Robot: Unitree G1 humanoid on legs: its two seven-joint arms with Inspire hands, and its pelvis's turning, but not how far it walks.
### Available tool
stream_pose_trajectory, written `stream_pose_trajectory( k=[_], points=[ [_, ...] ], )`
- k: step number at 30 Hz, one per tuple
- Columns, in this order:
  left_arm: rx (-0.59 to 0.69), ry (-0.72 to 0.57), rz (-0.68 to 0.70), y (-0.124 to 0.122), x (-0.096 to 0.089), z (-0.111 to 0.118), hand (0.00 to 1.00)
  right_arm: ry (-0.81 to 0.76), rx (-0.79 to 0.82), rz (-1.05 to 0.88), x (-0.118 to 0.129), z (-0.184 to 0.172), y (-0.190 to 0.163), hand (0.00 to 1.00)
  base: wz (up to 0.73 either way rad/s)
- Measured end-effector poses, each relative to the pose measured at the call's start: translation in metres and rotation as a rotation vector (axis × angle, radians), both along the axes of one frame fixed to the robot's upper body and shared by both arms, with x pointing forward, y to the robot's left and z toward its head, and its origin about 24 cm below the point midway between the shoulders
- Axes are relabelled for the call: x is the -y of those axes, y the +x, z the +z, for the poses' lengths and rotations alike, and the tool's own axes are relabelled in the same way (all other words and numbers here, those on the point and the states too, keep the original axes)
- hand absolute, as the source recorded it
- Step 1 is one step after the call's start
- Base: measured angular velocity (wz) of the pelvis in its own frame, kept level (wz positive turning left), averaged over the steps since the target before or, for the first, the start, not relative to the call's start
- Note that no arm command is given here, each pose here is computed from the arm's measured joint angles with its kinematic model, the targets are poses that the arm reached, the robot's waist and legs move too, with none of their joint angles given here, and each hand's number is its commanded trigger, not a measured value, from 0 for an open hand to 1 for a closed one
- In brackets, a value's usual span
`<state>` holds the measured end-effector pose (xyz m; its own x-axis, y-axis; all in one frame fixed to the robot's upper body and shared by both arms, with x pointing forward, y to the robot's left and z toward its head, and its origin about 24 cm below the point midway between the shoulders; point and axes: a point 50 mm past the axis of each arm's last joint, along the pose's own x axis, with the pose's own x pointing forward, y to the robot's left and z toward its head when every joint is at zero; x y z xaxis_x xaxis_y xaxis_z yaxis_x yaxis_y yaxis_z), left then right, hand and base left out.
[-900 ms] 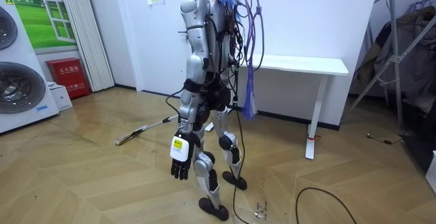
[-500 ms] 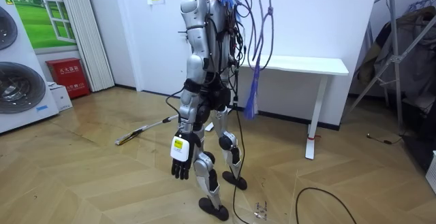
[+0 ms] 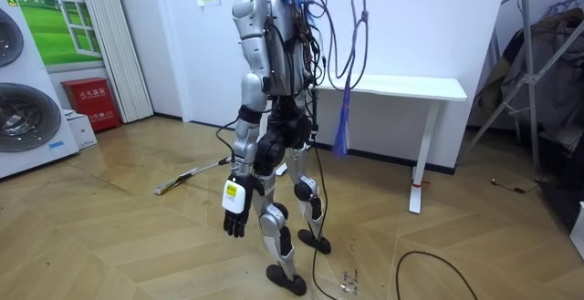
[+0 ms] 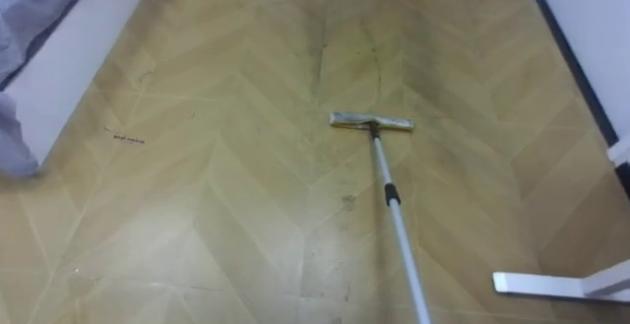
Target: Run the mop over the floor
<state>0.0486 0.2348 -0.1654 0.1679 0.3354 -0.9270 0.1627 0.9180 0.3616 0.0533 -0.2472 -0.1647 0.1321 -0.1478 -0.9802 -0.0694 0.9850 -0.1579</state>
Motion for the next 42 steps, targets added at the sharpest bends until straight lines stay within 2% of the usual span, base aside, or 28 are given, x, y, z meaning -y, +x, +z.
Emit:
stream_pose_trajectory(
  k=[6,11,16,20,23,28,30,33,35,36,38,40,42],
  points=[
    [0.108,-0.006,0.01,0.028,0.006,0.002,0.0,-0.035,0.046,0.009,0.0,0.002,0.019,1.0,-0.02],
    [0.135,-0.01,0.012,0.034,0.007,0.003,0.0,-0.082,0.098,-0.014,0.002,0.003,0.023,1.0,0.1],
    [0.07,0.017,0.029,0.018,0.008,-0.002,0.0,-0.147,0.094,-0.046,0.008,0.004,0.02,1.0,0.12],
    [0.015,0.027,0.004,0.008,0.015,-0.004,0.0,-0.217,0.028,-0.063,0.014,0.003,0.006,1.0,0.07],
    [0.021,0.012,-0.022,0.011,0.022,-0.005,0.0,-0.245,-0.015,-0.077,0.015,0.002,-0.005,1.0,0.07],
    [0.042,-0.005,-0.012,0.021,0.024,-0.004,0.0,-0.222,-0.032,-0.106,0.009,0.001,-0.003,1.0,0.16],
    [0.038,-0.008,-0.004,0.02,0.023,-0.004,0.0,-0.22,-0.028,-0.111,0.009,0.002,0.007,1.0,0.02],
    [-0.003,-0.007,0.073,0.007,0.021,-0.006,0.0,-0.247,0.004,-0.095,0.017,0.012,0.045,1.0,-0.52],
    [-0.011,-0.026,0.16,0.001,0.023,-0.007,0.0,-0.24,0.126,-0.073,0.024,0.029,0.096,1.0,-0.45],
    [0.002,-0.031,0.168,0.002,0.021,-0.007,0.0,-0.216,0.198,-0.061,0.021,0.04,0.124,1.0,-0.27],
    [0.041,-0.038,0.165,0.008,0.019,-0.006,0.0,-0.171,0.297,-0.048,0.016,0.055,0.157,1.0,-0.04],
    [0.048,-0.053,0.153,0.008,0.016,-0.006,0.0,-0.133,0.337,-0.073,0.016,0.062,0.168,1.0,0.34],
    [0.031,-0.067,0.112,0.004,0.013,-0.006,0.0,-0.121,0.295,-0.119,0.028,0.056,0.15,1.0,0.58]
  ],
)
